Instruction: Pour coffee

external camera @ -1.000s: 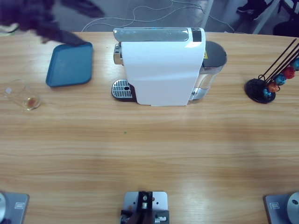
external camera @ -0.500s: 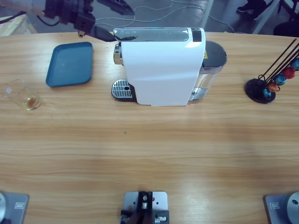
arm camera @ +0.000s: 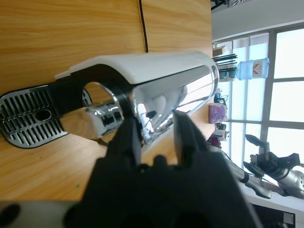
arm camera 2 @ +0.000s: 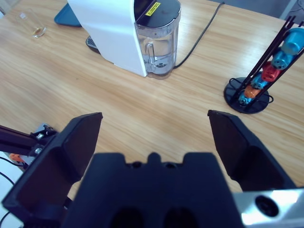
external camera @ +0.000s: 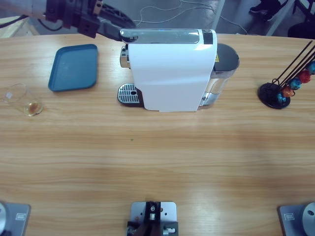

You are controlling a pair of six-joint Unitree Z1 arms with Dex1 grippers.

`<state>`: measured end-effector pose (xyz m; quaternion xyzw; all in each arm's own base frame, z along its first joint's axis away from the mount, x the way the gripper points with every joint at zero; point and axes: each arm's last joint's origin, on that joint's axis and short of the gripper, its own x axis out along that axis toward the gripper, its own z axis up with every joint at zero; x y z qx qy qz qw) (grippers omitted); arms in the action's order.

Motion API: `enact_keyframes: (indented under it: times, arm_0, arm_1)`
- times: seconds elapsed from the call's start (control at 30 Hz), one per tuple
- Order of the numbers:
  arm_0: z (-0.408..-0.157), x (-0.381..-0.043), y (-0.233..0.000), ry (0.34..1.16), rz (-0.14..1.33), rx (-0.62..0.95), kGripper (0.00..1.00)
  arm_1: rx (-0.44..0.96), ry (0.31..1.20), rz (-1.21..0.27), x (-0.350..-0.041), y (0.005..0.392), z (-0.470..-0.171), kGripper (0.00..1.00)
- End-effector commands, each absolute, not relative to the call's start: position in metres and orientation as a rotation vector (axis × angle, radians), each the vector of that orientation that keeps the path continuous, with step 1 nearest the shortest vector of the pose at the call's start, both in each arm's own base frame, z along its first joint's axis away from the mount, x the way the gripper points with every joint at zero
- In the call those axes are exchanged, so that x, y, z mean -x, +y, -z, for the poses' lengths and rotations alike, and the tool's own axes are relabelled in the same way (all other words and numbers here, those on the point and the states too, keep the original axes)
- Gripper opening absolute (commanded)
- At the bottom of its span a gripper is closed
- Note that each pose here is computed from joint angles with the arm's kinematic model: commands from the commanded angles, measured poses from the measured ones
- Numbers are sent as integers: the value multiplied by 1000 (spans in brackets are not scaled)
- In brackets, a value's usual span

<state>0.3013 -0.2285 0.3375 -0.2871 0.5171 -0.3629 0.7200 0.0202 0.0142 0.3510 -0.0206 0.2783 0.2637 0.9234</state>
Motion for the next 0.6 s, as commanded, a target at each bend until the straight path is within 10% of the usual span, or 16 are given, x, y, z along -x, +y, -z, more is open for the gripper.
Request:
enact_keyframes:
  times: [0.03, 0.27, 0.6]
  arm_0:
    - [-354, -280, -228, 1109, 856, 638, 0]
    - [-375, -275, -229, 1050, 868, 696, 0]
    - [-498, -234, -256, 725, 1072, 621, 0]
  arm_1:
    - [42, 588, -550, -20, 14, -341, 1000]
    - [51, 595, -531, -25, 17, -341, 1000]
    - [73, 533, -411, -25, 9, -349, 1000]
